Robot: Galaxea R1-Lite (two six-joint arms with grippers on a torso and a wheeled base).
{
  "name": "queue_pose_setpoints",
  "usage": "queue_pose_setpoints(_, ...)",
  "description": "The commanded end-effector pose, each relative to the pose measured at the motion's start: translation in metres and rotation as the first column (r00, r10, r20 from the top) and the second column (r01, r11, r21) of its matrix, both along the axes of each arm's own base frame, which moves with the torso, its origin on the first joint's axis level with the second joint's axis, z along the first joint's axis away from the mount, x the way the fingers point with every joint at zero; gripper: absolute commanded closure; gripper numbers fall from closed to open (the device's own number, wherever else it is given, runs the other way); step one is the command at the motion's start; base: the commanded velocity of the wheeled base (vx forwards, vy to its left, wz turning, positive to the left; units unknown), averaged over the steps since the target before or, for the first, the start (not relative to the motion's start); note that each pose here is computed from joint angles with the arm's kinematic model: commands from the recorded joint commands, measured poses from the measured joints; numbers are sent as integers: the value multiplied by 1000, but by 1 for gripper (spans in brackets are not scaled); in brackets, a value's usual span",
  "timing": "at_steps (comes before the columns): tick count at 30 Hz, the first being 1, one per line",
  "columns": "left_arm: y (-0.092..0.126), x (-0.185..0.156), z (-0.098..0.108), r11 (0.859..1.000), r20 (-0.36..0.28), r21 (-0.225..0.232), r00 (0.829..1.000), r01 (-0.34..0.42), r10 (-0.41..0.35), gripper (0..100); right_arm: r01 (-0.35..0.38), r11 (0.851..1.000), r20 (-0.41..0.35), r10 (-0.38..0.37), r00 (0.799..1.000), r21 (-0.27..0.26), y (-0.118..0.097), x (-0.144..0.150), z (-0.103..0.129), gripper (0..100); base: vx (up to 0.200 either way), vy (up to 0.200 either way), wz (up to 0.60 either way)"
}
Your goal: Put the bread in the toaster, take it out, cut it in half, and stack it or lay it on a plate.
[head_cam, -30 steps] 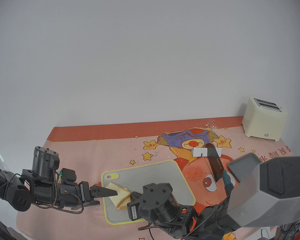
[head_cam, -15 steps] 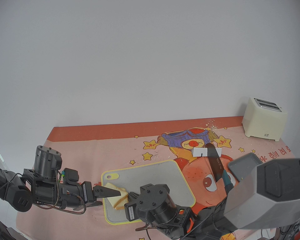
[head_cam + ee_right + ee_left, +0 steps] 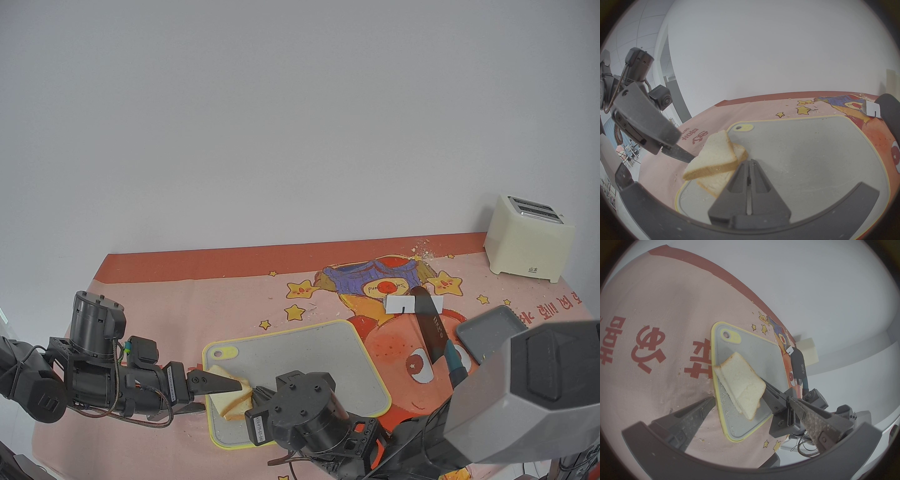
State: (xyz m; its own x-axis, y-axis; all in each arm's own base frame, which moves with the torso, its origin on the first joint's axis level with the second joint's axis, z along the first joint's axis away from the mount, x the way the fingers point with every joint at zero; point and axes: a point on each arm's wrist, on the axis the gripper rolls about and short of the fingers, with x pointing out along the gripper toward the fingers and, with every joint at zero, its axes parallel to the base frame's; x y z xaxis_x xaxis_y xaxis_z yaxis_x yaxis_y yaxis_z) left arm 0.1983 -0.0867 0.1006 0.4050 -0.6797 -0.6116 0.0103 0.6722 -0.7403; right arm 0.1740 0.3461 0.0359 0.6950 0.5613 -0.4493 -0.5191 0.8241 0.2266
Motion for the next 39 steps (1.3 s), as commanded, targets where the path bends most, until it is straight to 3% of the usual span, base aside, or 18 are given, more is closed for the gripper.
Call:
queue_pose_setpoints(1, 0, 1, 0, 1000, -4, 0, 1000, -2, 2, 0, -2, 1000, 1, 2, 1000, 1, 2, 0, -1, 100, 0, 0, 0)
queue_pose_setpoints(14, -1, 9, 11, 999, 34, -23, 999, -24, 25, 0, 1, 1000, 4, -1, 1000, 8, 2, 1, 2, 100, 0, 0, 0)
queue_pose_setpoints(39, -3, 16, -2, 1000, -19, -1, 999, -31, 31, 0, 7, 1000, 1, -7, 1000, 7, 1, 3, 0, 100, 0, 0, 0)
